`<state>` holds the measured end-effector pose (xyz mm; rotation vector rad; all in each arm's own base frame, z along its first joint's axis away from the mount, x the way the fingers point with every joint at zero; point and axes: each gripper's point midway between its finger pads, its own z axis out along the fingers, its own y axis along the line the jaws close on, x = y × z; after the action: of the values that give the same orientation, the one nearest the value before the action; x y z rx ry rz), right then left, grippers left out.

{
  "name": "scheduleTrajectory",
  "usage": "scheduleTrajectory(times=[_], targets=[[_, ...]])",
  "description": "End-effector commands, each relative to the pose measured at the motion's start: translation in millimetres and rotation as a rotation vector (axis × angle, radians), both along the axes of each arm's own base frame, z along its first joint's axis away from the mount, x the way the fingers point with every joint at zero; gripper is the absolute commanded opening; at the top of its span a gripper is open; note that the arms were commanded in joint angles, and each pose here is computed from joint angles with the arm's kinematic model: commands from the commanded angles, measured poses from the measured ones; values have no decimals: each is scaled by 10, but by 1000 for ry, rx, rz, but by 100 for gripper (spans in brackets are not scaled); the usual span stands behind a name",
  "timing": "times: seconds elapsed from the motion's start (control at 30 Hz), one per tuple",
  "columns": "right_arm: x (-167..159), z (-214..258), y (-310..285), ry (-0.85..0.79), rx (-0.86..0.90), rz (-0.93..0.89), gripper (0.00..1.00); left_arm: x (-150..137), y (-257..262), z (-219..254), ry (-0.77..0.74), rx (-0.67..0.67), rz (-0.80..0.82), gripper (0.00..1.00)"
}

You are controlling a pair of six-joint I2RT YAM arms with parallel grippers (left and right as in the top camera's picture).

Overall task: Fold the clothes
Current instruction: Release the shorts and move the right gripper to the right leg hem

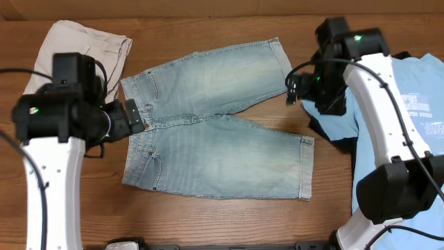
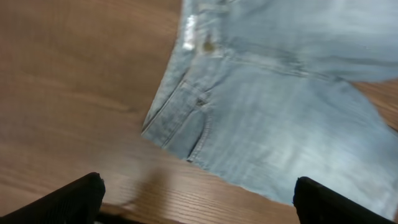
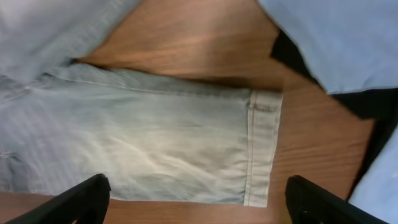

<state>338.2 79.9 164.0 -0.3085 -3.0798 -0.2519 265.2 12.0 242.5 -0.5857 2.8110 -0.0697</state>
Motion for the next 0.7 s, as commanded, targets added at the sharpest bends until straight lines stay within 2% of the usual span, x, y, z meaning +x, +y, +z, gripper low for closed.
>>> scheduleTrajectory(times=[0.0, 0.13, 0.23, 0.27, 0.37, 0.43, 0.53, 0.67], targets=[[-235, -374, -96, 111, -2, -21, 91, -77, 170, -358, 90, 17, 153, 100], [-460, -862, -266, 206, 9, -118, 89, -125, 246, -661, 134, -21, 202, 100], [-523, -1095, -334, 224, 88, -192, 82, -136, 269, -853, 147, -53, 226, 100], [-514, -1152, -337, 217, 123, -214, 77, -139, 274, -912, 151, -56, 229, 100], [-498, -1327, -294, 191, 224, -259, 32, -140, 233, -1082, 160, -80, 224, 98], [-542, -1436, -213, 186, 277, -264, 15, -138, 185, -1184, 166, -106, 209, 88], [-635, -1646, -133, 185, 292, -295, 9, -158, 174, -1291, 179, -109, 196, 71], [-572, -1879, -124, 123, 298, -391, 8, -174, 171, -1369, 188, -108, 185, 68]])
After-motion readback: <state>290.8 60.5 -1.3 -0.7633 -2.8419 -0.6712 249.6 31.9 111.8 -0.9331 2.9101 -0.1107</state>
